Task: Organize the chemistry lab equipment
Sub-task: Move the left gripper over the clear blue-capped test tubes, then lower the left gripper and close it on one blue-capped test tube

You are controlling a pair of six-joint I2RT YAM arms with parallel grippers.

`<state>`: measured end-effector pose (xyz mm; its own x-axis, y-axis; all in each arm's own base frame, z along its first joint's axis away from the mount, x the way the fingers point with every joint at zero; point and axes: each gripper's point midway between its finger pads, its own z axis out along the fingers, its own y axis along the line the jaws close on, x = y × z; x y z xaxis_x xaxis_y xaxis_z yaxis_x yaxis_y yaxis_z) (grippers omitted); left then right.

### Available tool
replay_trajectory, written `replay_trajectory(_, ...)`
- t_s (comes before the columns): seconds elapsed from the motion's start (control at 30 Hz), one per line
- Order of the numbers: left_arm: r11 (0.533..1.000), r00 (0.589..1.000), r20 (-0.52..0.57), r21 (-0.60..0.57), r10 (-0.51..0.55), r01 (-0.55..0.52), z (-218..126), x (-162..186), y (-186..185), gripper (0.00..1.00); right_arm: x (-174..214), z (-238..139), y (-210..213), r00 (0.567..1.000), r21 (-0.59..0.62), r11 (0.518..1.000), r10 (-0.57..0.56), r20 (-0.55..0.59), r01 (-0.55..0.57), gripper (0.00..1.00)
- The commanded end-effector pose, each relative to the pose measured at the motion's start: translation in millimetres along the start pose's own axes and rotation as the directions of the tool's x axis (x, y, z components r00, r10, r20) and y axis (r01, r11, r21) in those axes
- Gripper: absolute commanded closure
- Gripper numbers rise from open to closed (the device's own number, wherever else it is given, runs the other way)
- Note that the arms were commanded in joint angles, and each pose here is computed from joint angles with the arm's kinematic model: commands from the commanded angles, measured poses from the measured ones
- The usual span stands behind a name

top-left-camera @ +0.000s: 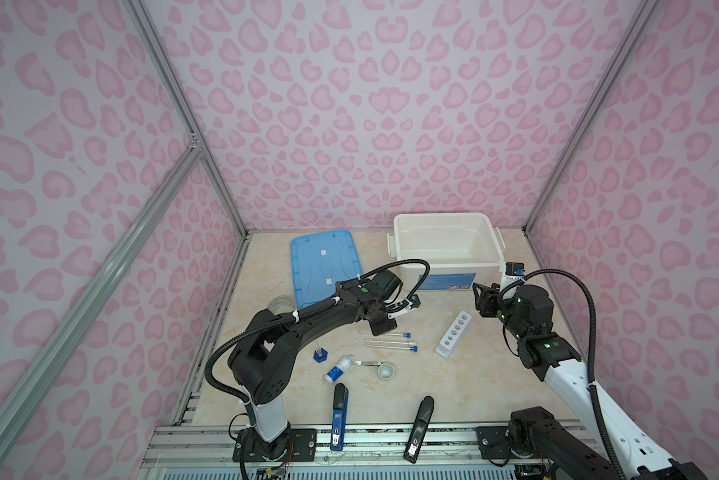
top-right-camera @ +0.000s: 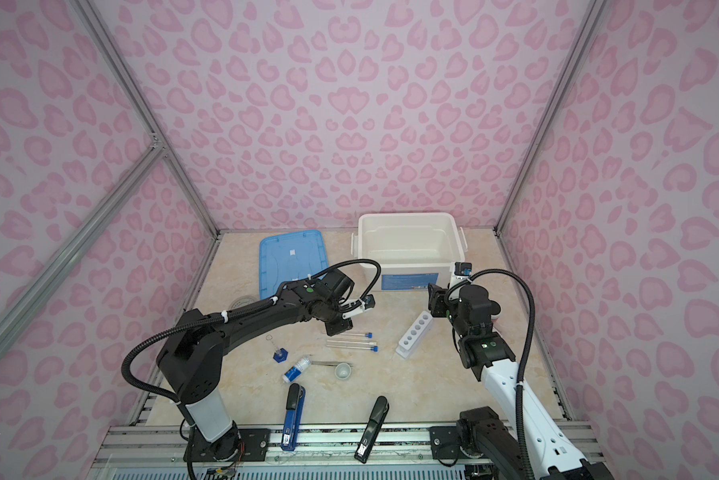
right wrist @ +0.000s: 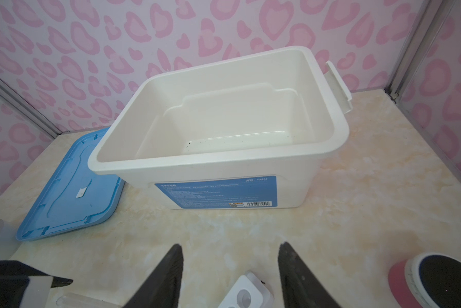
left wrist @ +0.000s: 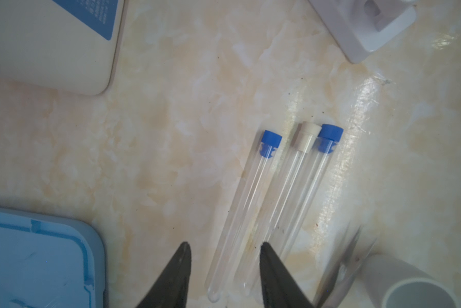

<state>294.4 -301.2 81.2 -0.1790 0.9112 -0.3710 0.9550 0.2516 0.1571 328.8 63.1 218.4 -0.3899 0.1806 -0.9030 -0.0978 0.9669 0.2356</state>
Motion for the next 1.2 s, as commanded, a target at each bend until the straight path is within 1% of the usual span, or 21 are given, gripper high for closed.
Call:
replay_trajectory(0.0,1.0,1.0,-0.018,0.016,0.025,-0.025,7.1,0.5,-2.4,0.55,0.1,-0.3,-0.2,1.0,-0.001,1.0,0.011,0.01,-0.011,0.43)
replay_trajectory(0.23,0.998,0.997,-0.058,0.019,0.054,-0.053,21.2,5.0,-7.0,0.55,1.5,0.1,0.3,1.0,-0.005,1.0,0.012,0.006,-0.012,0.44)
replay_trajectory(0.67,0.997,0.995,-0.081,0.063,0.057,-0.052,40.4,8.2,-13.1,0.58,10.4,4.7,-2.5,1.0,0.002,1.0,0.017,-0.012,-0.017,0.45)
replay_trajectory(0.83,0.997,0.994,-0.097,0.061,0.058,-0.052,45.3,12.1,-12.3,0.58,11.5,6.3,-3.4,1.0,0.006,1.0,0.018,-0.013,-0.018,0.45)
replay_trajectory(0.9,0.997,0.995,-0.077,0.046,0.058,-0.054,42.5,1.8,-6.2,0.59,11.8,7.4,-3.0,1.0,0.004,1.0,0.019,-0.015,-0.019,0.45)
replay_trajectory(0.97,0.997,0.995,-0.08,0.052,0.057,-0.053,42.1,0.4,-6.5,0.63,12.9,8.8,-3.6,1.0,0.007,1.0,0.019,-0.018,-0.019,0.45)
replay_trajectory(1.13,0.997,0.995,-0.082,0.062,0.058,-0.053,44.5,0.7,-7.7,0.63,15.0,11.7,-7.6,0.999,0.027,0.999,0.027,-0.019,-0.027,0.45)
replay_trajectory(1.17,0.996,0.995,-0.083,0.065,0.059,-0.053,45.2,0.8,-8.2,0.66,14.9,11.9,-7.5,0.999,0.027,0.999,0.029,-0.018,-0.028,0.45)
